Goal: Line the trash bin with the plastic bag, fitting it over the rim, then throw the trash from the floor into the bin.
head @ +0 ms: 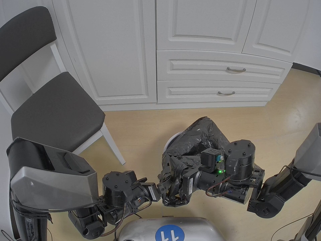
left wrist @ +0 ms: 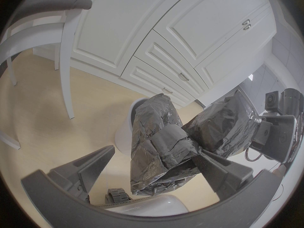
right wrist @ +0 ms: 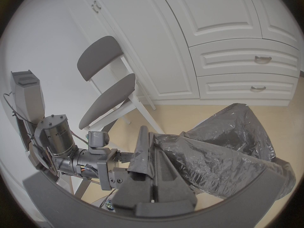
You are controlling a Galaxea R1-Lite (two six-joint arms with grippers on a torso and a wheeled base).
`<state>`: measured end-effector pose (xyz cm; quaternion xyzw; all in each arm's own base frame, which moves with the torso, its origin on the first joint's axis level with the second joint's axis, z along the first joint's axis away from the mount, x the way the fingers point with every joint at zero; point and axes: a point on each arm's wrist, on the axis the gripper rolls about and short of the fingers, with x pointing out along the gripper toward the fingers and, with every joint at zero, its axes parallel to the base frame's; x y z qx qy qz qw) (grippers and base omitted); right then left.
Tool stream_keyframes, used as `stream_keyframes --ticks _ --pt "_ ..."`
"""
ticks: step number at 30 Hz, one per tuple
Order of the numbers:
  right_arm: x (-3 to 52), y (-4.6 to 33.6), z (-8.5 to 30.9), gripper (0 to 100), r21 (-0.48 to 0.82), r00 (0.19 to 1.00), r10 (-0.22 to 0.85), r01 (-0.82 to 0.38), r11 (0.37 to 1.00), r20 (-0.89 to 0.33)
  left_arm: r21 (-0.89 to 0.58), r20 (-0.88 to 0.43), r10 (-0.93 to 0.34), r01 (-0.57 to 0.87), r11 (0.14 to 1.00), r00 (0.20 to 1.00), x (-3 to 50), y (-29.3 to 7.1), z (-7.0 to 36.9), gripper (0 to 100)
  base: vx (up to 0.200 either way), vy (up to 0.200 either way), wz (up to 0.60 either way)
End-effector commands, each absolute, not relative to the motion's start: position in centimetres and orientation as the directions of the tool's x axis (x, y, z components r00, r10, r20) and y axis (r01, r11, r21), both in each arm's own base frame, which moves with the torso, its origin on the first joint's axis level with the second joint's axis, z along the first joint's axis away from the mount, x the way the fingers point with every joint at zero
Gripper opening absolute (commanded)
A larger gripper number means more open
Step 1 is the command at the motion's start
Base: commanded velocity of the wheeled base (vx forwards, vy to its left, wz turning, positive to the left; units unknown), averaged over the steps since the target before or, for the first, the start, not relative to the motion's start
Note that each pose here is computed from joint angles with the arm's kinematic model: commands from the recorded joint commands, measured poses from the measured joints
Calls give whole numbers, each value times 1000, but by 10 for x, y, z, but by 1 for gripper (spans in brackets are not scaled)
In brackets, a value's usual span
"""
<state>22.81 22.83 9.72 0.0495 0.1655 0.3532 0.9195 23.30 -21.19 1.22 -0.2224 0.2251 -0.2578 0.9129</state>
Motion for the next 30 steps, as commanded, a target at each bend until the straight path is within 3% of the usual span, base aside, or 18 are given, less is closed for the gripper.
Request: stream_keyframes --ticks 1,18,30 --pt "236 232 90 0 213 699 658 -623 753 -281 -523 -311 -567 361 772 763 235 -213 6 100 0 0 0" --pt "279 198 115 0 277 806 560 -503 818 -191 -627 -215 -573 338 702 791 258 -228 13 100 0 0 0" --pt "282 203 107 0 279 797 566 -506 816 -210 -644 -202 -566 327 692 799 266 -230 10 100 0 0 0"
